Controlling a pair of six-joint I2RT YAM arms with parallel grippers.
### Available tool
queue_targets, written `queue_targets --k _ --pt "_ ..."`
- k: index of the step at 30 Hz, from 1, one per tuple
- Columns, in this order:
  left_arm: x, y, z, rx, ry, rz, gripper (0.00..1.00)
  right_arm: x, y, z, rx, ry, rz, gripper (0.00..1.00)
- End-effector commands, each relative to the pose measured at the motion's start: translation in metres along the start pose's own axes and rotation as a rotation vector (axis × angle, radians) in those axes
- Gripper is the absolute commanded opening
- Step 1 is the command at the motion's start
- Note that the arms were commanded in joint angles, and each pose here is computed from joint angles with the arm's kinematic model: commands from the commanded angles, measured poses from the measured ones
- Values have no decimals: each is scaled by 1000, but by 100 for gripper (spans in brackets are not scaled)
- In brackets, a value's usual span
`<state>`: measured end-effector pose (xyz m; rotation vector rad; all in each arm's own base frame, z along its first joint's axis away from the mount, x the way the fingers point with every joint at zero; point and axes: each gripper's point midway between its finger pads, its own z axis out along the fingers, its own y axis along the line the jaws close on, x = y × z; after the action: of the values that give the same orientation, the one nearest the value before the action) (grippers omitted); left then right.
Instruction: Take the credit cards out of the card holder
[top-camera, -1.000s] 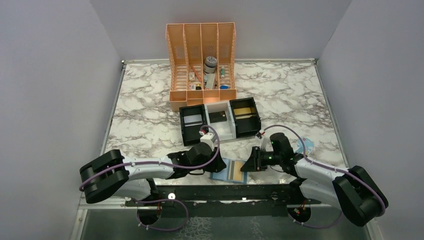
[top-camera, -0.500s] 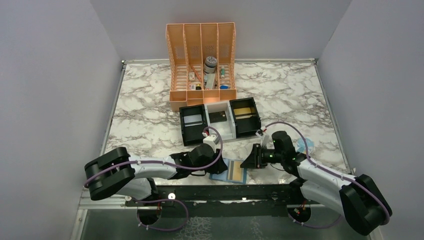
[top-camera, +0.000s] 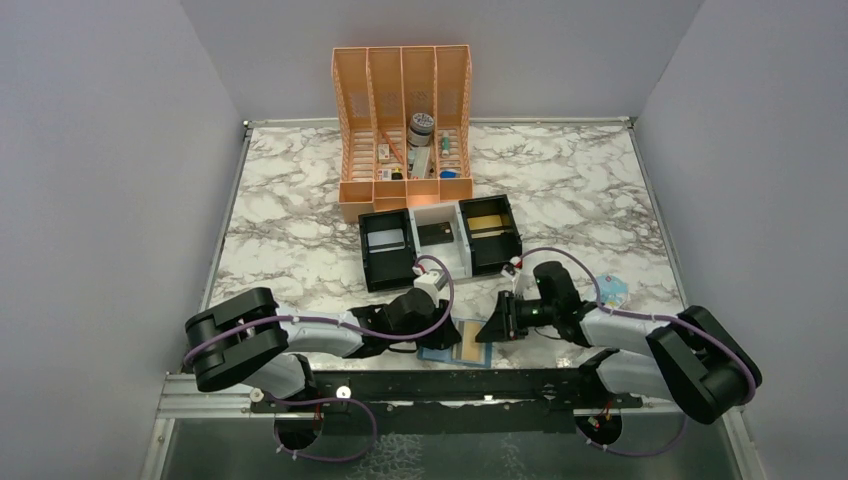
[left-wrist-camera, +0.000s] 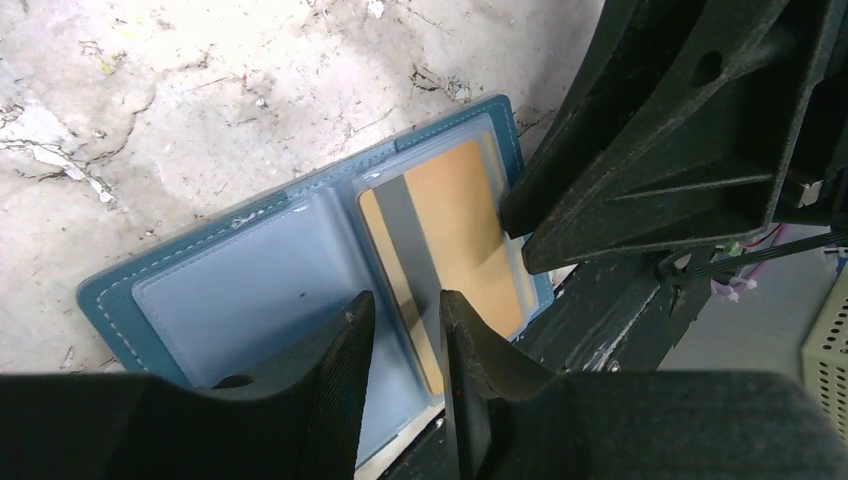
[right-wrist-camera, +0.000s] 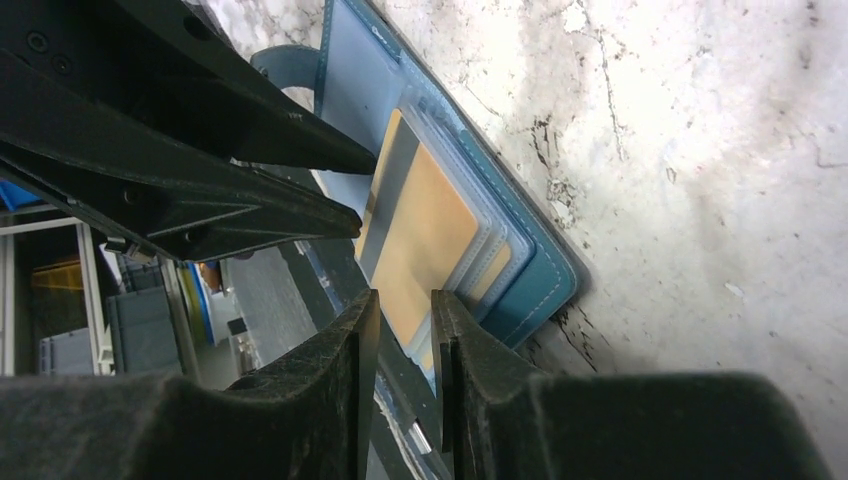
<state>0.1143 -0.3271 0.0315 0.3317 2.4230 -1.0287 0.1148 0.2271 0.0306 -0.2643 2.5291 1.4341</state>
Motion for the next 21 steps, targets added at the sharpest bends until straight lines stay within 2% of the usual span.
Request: queue_targets --k 1,8,13,16,21 --pt "4 -4 2 21 8 -9 32 1 -5 6 -8 1 -8 27" --pt "9 2 2 5 6 -38 28 6 -14 11 2 14 26 27" --pt "8 -3 3 40 -14 -82 16 8 -20 13 25 19 35 27" --pt "7 -3 3 39 -25 -113 3 9 -23 13 36 23 41 27" --pt "7 5 0 19 -45 -136 0 6 -29 13 78 -3 58 27"
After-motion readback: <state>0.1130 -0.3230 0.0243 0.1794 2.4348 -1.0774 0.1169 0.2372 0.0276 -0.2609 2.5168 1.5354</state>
